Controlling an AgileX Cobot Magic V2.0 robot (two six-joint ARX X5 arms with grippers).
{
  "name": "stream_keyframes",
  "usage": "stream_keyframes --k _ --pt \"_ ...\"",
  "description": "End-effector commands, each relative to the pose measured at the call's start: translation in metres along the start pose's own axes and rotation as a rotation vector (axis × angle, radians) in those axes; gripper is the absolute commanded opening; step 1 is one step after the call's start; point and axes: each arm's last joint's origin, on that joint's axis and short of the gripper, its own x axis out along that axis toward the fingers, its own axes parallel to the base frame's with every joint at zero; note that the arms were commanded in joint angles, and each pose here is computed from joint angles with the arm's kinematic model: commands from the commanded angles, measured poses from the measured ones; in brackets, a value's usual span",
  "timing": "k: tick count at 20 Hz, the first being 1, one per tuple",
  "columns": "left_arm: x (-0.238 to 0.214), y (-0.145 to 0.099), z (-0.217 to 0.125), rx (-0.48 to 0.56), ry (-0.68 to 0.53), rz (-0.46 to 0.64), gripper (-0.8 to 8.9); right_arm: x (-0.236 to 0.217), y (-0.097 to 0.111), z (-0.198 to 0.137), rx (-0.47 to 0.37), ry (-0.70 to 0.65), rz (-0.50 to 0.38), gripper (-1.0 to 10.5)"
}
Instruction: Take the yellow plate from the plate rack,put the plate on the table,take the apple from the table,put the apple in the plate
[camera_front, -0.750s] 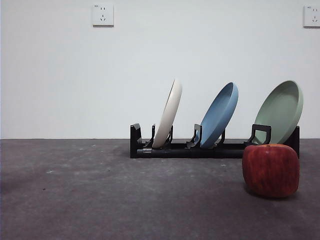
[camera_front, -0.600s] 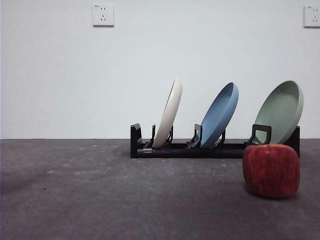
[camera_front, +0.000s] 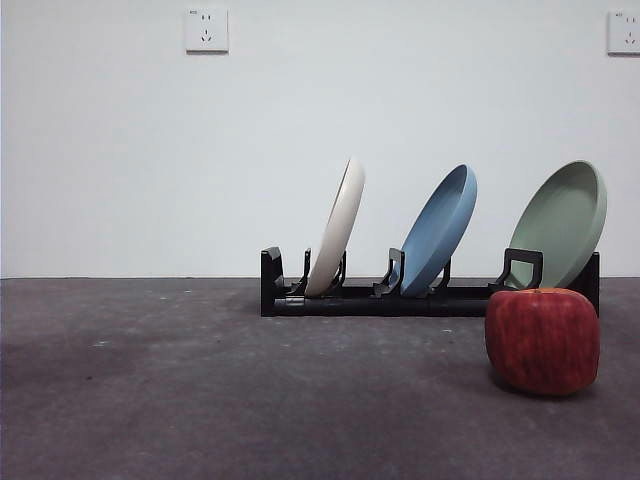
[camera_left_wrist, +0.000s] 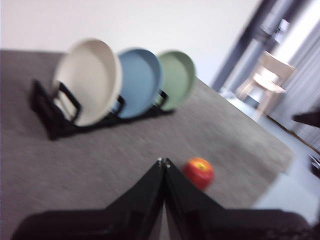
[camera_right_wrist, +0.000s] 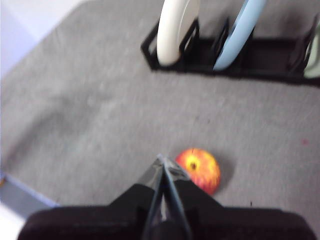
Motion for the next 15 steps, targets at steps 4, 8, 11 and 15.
stream_keyframes --k 4,8,11,15 --pt "0.001 -0.0006 0.0023 0.022 0.132 -0.04 -0.06 0.0004 0.001 0.0025 -0.036 0.175 0.037 -0.1" --pt "0.0014 0.0008 -0.0036 -0.014 0.221 -0.038 -0.06 0.0033 -0.0005 0.0009 -0.018 0.218 0.041 -0.1" --pt "0.0015 0.0011 -0.0033 -0.013 0.219 -0.032 0.01 0.0034 -0.0006 0.0013 -0.02 0.214 0.041 0.1" --pt "0.0015 0.0014 -0.0032 -0.046 0.219 -0.016 4.04 0.0034 -0.0006 0.0014 -0.014 0.214 0.04 3.8"
